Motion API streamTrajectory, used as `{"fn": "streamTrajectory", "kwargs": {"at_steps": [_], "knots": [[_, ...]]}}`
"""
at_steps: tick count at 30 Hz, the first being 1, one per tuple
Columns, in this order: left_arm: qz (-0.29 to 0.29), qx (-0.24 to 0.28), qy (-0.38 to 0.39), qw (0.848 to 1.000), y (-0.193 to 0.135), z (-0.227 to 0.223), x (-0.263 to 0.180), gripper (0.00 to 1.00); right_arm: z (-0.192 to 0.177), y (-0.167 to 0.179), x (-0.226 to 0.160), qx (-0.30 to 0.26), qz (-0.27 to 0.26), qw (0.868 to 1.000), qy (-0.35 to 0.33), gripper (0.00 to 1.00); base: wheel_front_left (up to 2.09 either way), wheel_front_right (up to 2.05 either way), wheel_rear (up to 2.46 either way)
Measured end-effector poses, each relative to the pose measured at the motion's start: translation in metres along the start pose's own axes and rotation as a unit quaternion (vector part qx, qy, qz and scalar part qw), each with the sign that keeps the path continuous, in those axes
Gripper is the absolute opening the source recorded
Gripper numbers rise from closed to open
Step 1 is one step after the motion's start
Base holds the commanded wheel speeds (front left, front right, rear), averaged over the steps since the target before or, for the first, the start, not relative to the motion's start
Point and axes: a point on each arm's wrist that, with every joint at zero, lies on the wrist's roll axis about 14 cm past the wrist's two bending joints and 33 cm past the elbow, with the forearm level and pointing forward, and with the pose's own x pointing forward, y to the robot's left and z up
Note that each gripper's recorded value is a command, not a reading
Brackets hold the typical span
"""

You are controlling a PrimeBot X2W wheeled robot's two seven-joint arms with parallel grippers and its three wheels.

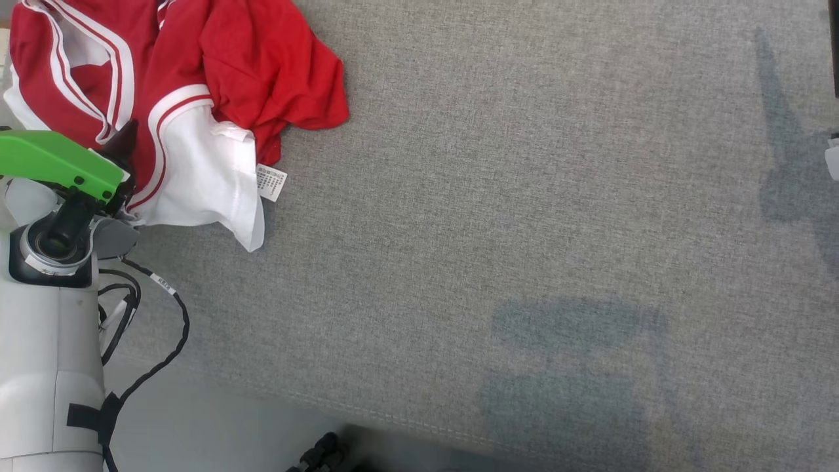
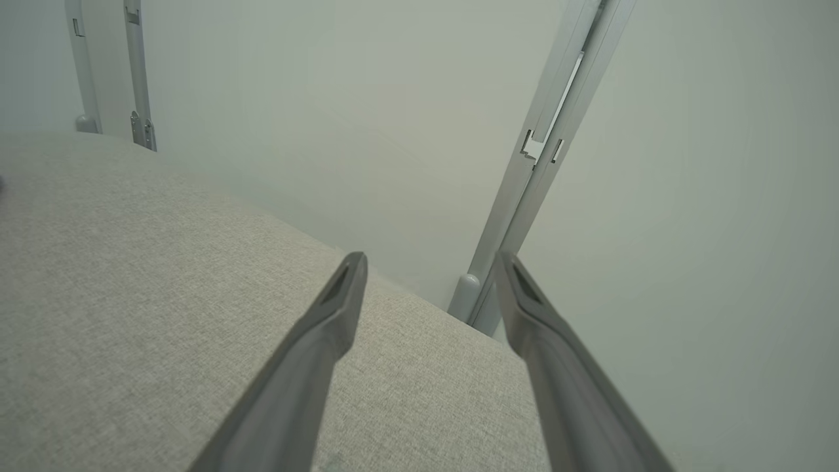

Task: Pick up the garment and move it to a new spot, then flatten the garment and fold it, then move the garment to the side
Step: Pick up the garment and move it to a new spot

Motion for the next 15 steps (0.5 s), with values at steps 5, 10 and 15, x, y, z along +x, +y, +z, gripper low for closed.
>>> {"fn": "streamTrajectory", "kwargs": {"at_steps": [5,10,15], "knots": [[-0.021,-0.008,-0.010,1.000,-0.011,0.009,-0.006,0.00,0.012,-0.002,-0.001,-0.003,-0.004,1.000,-0.011,1.00,0.00,0.00,0.00],[-0.073,0.003,-0.027,0.997,-0.044,0.024,-0.012,0.00,0.019,-0.003,-0.004,-0.002,-0.007,1.000,-0.012,1.00,0.00,0.00,0.00],[-0.161,0.027,-0.041,0.986,-0.100,0.040,-0.027,0.00,0.031,-0.001,-0.007,0.001,-0.012,1.000,-0.025,1.00,0.00,0.00,0.00]]}}
